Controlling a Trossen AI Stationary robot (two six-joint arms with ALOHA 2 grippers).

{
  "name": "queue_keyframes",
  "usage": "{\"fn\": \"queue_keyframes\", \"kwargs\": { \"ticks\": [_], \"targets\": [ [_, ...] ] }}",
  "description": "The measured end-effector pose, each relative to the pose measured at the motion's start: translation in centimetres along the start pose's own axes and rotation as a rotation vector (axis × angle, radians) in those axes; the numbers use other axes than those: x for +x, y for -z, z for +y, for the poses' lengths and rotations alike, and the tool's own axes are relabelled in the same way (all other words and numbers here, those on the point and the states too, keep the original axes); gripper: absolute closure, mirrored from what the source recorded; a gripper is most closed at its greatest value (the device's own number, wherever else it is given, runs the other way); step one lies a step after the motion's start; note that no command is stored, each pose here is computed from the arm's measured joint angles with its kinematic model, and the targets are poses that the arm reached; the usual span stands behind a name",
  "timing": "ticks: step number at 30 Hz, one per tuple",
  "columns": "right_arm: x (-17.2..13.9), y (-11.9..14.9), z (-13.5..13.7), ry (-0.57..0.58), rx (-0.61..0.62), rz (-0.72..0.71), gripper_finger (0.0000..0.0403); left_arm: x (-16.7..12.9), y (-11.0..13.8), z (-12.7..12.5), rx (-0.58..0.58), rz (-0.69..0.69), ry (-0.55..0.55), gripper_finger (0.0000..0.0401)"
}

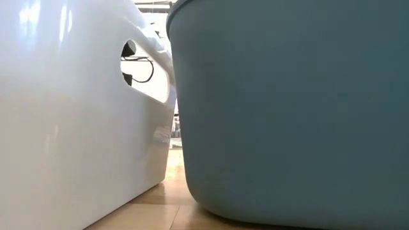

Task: Pick & Place Toothbrushes
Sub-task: Put the orange toothbrush into the green bin

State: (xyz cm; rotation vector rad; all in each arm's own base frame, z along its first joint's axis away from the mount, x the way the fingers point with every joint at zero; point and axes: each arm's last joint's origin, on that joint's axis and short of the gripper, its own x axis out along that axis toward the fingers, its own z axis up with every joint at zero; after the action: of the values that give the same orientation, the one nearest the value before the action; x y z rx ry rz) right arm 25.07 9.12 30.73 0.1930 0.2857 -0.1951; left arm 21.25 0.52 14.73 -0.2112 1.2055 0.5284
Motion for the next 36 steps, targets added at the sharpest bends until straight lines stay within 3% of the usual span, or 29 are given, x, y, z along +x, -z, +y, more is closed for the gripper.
{"fn": "queue_keyframes", "kwargs": {
  "ticks": [17, 36],
  "targets": [
    [0.00, 0.01, 0.00, 0.000, -0.001, 0.001, 0.0403, 0.07, -0.73, 0.04, 0.004, -0.059, 0.017, 0.0215],
    [-0.01, 0.00, -0.01, 0.000, -0.002, 0.001, 0.0403, 0.29, -1.00, 0.03, 0.020, -0.098, -0.034, 0.0220]
  ]
}}
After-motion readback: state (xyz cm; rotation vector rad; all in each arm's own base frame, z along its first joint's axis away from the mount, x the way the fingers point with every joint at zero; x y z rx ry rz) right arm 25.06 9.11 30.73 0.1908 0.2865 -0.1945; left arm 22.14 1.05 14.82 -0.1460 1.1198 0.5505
